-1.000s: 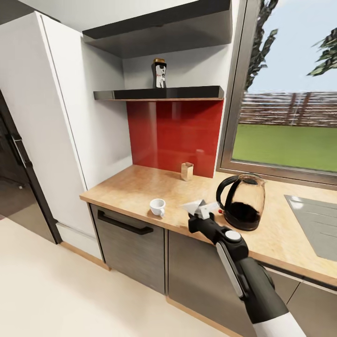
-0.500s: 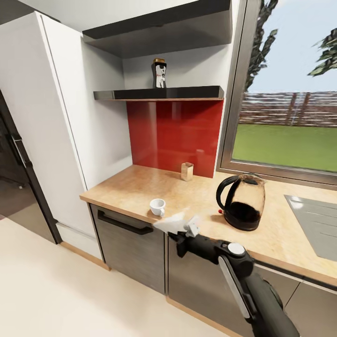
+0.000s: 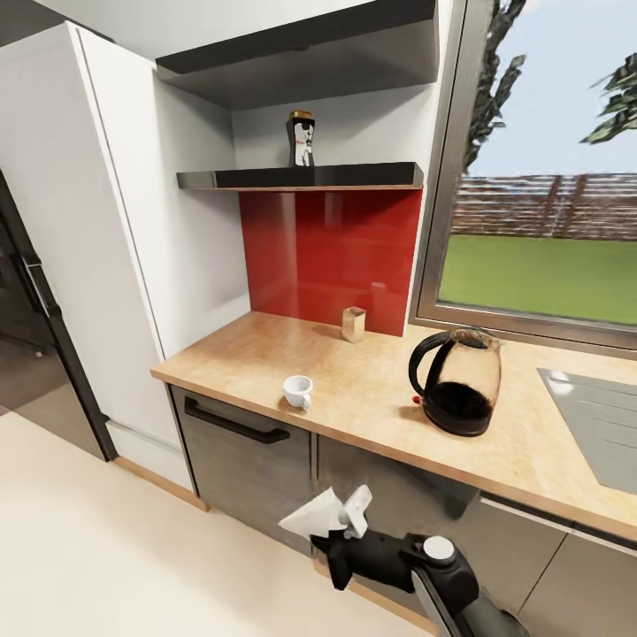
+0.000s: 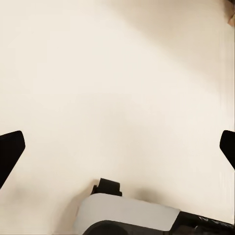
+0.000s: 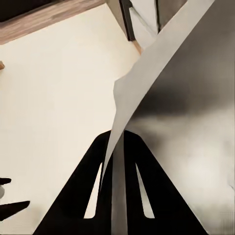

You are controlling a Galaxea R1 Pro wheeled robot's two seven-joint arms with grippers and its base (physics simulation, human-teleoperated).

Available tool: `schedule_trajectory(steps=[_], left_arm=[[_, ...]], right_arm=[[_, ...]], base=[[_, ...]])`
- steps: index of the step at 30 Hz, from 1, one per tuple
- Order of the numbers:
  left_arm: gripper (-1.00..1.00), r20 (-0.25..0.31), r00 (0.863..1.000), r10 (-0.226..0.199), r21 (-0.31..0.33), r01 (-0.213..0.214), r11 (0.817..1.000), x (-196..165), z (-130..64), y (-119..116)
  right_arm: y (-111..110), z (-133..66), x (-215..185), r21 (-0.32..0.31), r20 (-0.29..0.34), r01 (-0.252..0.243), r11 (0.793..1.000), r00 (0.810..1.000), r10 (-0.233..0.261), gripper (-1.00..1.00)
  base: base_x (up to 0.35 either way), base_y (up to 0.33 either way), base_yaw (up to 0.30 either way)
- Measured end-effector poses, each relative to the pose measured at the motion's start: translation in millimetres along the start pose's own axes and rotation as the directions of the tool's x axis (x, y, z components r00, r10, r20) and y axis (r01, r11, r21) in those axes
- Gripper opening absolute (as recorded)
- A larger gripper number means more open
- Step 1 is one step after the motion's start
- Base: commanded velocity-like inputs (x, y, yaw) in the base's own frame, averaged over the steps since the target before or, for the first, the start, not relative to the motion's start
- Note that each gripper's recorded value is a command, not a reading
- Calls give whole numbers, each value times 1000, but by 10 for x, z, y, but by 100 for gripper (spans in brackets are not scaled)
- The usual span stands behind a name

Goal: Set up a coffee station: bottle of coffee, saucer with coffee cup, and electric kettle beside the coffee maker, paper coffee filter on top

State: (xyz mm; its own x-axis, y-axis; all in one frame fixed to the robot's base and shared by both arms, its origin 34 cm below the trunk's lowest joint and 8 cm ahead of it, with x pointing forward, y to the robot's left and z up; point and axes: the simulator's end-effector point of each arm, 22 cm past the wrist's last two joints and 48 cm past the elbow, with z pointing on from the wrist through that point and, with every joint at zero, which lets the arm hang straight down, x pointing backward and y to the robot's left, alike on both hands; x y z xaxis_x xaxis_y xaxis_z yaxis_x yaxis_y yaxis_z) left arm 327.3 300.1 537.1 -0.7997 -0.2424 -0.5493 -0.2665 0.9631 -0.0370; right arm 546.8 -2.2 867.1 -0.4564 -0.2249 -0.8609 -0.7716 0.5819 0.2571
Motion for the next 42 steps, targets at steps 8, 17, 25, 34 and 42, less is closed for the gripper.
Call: schedule_trajectory(steps=[8, 17, 25, 34, 42], left_arm=[[100, 75, 997, 5, 81, -11, 997, -363, 30, -189], [100, 96, 995, 7, 182, -24, 983, -461, 5, -417], [100, 96, 995, 1, 197, -20, 980, -462, -2, -422], [100, 101, 995, 5, 188, -24, 982, -495, 5, -335], [100, 102, 995, 4, 186, -23, 982, -499, 6, -328]], right_arm=[[-112, -27, 598, -1, -42, -8, 1000, 999, 7, -100], [-261, -86, 1489, 20, -139, -71, 997, 988, 73, -100], [-476, -320, 2269, 58, -198, -82, 995, 976, 92, -100], [-1104, -1220, 3132, 226, -202, -189, 956, 951, 235, -100], [-1137, -1580, 3335, 194, -225, -187, 963, 947, 229, -100]], base=[[0, 0, 0], [0, 0, 0], [0, 0, 0], [0, 0, 0], [0, 0, 0]])
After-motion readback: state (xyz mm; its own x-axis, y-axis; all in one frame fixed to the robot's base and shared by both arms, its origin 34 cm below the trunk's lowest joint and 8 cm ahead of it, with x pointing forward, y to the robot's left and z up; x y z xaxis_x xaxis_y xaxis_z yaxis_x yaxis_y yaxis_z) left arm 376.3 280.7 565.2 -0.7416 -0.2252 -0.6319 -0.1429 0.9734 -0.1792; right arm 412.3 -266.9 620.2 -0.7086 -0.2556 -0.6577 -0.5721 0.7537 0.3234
